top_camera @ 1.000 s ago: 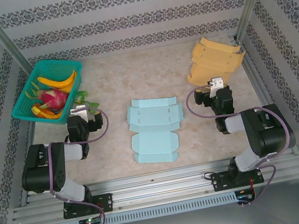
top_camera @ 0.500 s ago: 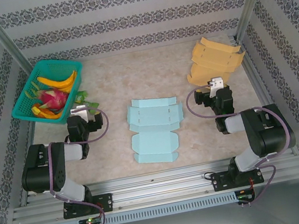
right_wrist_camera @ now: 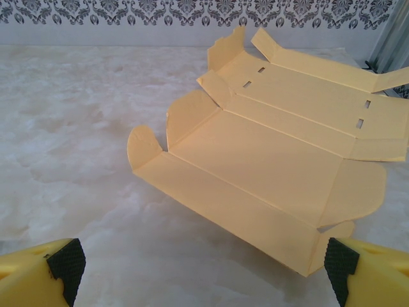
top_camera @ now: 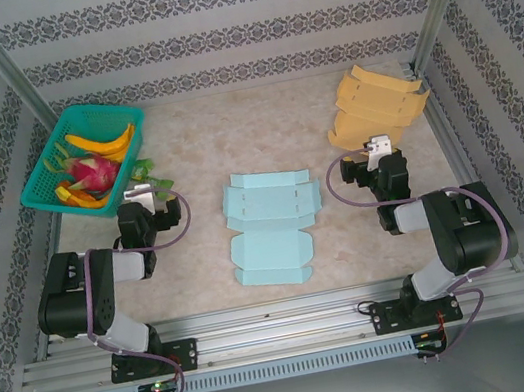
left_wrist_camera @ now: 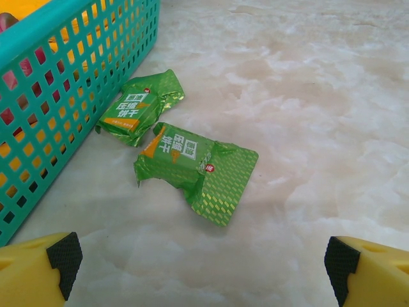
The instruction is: Fold the paper box
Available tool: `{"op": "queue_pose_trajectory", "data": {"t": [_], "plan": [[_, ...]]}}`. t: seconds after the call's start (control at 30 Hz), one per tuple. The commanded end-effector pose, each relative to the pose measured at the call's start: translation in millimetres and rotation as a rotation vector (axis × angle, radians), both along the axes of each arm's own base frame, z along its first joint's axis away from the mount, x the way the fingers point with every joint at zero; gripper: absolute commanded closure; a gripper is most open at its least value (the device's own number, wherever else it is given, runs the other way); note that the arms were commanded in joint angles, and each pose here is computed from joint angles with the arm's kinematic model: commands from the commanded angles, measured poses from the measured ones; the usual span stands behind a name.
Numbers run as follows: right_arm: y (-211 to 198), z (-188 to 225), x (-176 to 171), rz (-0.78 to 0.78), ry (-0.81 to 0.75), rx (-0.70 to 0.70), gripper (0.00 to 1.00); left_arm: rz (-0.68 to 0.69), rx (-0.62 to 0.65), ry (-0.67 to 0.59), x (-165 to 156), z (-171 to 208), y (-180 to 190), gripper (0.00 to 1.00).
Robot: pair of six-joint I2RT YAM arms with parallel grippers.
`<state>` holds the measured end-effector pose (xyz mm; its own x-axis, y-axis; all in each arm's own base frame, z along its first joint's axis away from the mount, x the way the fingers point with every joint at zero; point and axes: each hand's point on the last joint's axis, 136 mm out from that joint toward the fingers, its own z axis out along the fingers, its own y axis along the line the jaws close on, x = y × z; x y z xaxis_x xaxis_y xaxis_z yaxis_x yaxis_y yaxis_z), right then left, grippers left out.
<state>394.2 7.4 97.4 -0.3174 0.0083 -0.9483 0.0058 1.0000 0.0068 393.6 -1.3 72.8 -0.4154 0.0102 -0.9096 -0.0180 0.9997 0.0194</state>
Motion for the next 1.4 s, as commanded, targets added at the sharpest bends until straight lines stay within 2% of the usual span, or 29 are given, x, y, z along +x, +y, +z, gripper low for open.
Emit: {"op": "queue_pose_trajectory", "data": {"t": [0.0, 0.97, 1.13, 1.23, 1.37], "plan": [[-2.5, 8.8, 3.9, -0.001, -0.027, 0.012, 0.02, -0.003, -0.003, -0.025, 6.3, 10.3, 4.5, 0.00], [-3.4, 9.3, 3.7, -0.008, -0.028, 0.007, 0.02, -0.011, 0.004, -0.014, 7.2, 12.5, 3.1, 0.00], [2.7, 12.1, 2.3, 0.012, -0.033, -0.015, 0.02, -0.027, 0.053, 0.070, 11.7, 22.8, -7.2, 0.00], [0.9, 15.1, 1.0, -0.005, -0.040, -0.018, 0.02, 0.008, 0.086, 0.116, 14.8, 26.8, -7.8, 0.00], [-3.6, 24.2, -3.0, -0.039, -0.053, -0.024, 0.02, 0.155, 0.069, 0.109, 10.2, 45.7, 11.7, 0.00]]}}
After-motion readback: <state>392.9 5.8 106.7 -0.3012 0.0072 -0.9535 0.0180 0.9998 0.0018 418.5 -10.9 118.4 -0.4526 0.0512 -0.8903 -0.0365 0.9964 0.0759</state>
